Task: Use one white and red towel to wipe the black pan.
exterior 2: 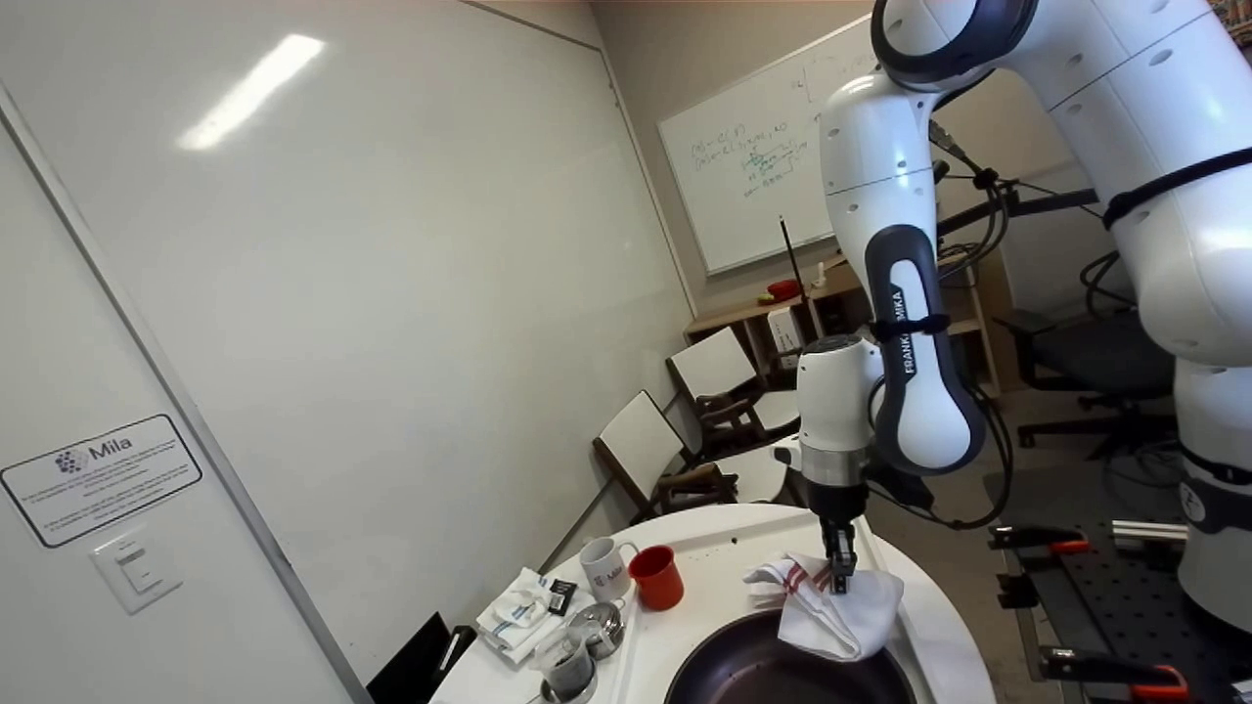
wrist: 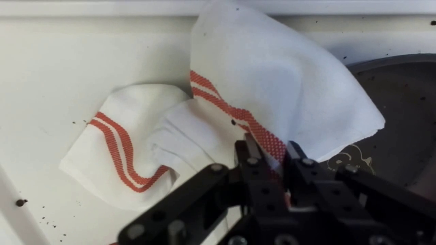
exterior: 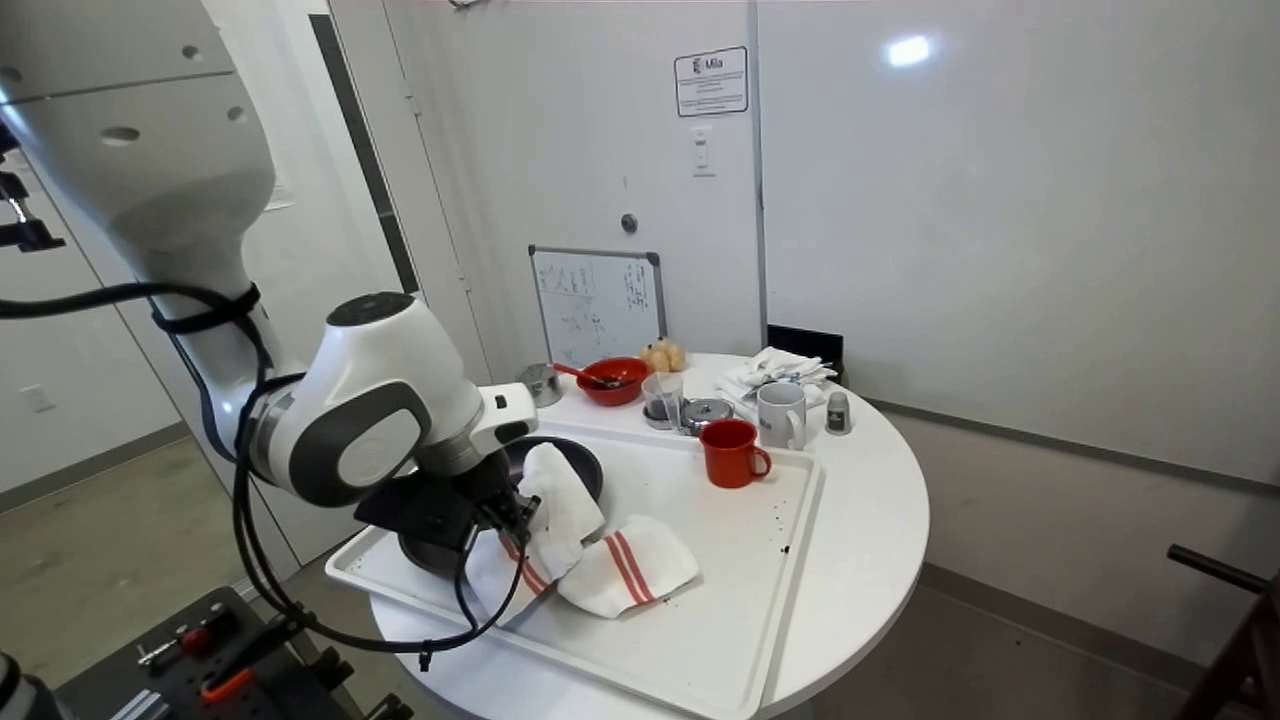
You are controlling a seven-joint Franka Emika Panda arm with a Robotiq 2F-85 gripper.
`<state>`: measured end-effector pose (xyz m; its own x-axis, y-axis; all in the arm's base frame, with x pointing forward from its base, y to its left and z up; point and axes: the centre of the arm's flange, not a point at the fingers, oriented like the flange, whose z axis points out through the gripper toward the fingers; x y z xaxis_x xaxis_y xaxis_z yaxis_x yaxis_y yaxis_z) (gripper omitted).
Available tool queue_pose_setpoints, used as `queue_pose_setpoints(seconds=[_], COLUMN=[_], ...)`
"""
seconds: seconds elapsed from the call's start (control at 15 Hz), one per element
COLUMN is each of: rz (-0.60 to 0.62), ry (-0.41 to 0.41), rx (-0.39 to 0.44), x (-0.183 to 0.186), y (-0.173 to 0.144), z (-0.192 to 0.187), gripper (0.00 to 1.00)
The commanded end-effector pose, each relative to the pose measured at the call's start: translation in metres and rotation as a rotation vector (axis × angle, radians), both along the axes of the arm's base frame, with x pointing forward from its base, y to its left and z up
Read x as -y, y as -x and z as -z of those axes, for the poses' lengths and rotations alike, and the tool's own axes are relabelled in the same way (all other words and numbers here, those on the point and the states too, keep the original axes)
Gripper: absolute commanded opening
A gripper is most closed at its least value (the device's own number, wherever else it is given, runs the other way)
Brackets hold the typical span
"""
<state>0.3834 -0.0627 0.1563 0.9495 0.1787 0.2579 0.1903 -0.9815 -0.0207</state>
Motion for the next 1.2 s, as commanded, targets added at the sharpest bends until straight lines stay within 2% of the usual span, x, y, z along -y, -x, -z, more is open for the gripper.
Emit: queue_pose_setpoints(seconds=[0.0, 0.07, 0.13, 0.27, 0.73, 1.13], rz=[0.0, 0.0, 0.0, 0.037, 0.265, 0.334], ry=[-0.001, -0.001, -0.002, 0.025, 0.108, 0.103], rx=[0.0, 0.0, 0.0, 0.011, 0.085, 0.024], x=[-0.001, -0.001, -0.002, 0.009, 0.092, 0.127], y=[0.0, 0.0, 0.0, -0.008, -0.042, -0.081], z=[0.0, 0.0, 0.0, 0.002, -0.023, -0.013], gripper=[0.16, 0.16, 0.04, 0.04, 0.04, 0.04])
